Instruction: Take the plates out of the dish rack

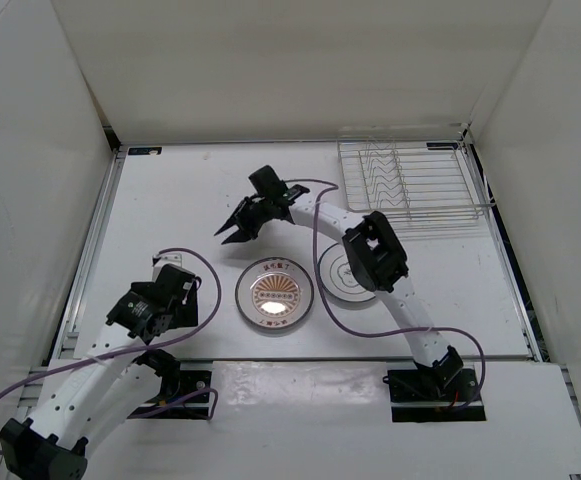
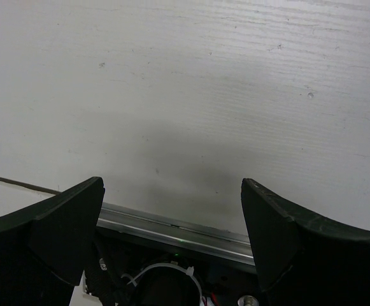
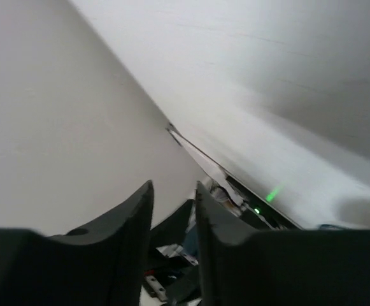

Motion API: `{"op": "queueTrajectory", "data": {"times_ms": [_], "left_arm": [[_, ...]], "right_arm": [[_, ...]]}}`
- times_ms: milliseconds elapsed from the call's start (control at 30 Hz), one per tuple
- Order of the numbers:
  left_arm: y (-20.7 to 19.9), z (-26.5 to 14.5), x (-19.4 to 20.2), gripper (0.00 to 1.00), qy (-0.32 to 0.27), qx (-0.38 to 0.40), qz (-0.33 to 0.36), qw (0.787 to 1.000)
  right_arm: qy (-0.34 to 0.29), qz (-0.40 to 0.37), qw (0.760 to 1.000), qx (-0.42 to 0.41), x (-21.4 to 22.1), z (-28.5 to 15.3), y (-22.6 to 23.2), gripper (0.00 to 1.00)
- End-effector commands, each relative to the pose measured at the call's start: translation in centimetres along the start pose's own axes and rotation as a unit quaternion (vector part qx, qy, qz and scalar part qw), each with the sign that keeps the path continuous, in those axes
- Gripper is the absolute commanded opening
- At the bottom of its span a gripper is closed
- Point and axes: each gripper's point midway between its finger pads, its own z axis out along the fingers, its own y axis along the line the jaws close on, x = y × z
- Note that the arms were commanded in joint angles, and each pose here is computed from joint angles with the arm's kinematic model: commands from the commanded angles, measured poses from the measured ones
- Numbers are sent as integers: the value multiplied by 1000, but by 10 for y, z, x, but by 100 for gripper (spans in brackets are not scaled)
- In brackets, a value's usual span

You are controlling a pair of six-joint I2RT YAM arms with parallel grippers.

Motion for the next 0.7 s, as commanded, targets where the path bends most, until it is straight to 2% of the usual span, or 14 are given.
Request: {"op": "queueTrajectory", "data": {"times_ms": [0, 67, 100, 200, 233, 267, 300, 333, 400, 433, 467, 500, 533, 667], "left_arm": [[4, -9, -17, 100, -25, -5, 11, 1000], [0, -11, -21, 100, -25, 8, 20, 999], [0, -11, -23, 100, -26, 12, 36, 999], [-5, -16, -34, 100, -40, 26, 43, 998], [-6, -21, -42, 100, -47, 29, 42, 998], [-5, -21, -44, 100, -49, 27, 47, 997], [-5, -24, -48, 100, -53, 27, 47, 997], [-5, -24, -50, 100, -51, 25, 50, 997], [-4, -25, -53, 100, -52, 22, 54, 997], [-4, -25, -54, 100, -51, 20, 55, 997], [-4, -25, -55, 100, -49, 18, 55, 997], [-4, -25, -56, 100, -50, 16, 56, 997], [-5, -24, -56, 100, -48, 15, 56, 997], [-10, -21, -62, 100, -47, 18, 59, 997]], "right_arm": [[-45, -145, 973, -176, 39, -84, 125, 39], [-65, -176, 961, -203, 41, -107, 148, 44], [-72, -212, 949, -222, 60, -136, 169, 49], [-107, -265, 944, -164, 62, -178, 152, 56], [-157, -307, 932, -114, 51, -204, 132, 63], [-170, -314, 930, -84, 71, -236, 113, 64], [-187, -327, 924, -59, 71, -248, 100, 65], [-249, -356, 901, 22, 46, -266, 70, 71], [-276, -353, 888, 100, 66, -306, 17, 79], [-325, -360, 866, 123, 66, -333, 7, 88], [-353, -345, 853, 173, 56, -344, -21, 90], [-386, -330, 838, 199, 51, -360, -35, 90], [-394, -317, 834, 221, 67, -377, -69, 90], [-446, -287, 808, 257, 81, -411, -127, 90]]}}
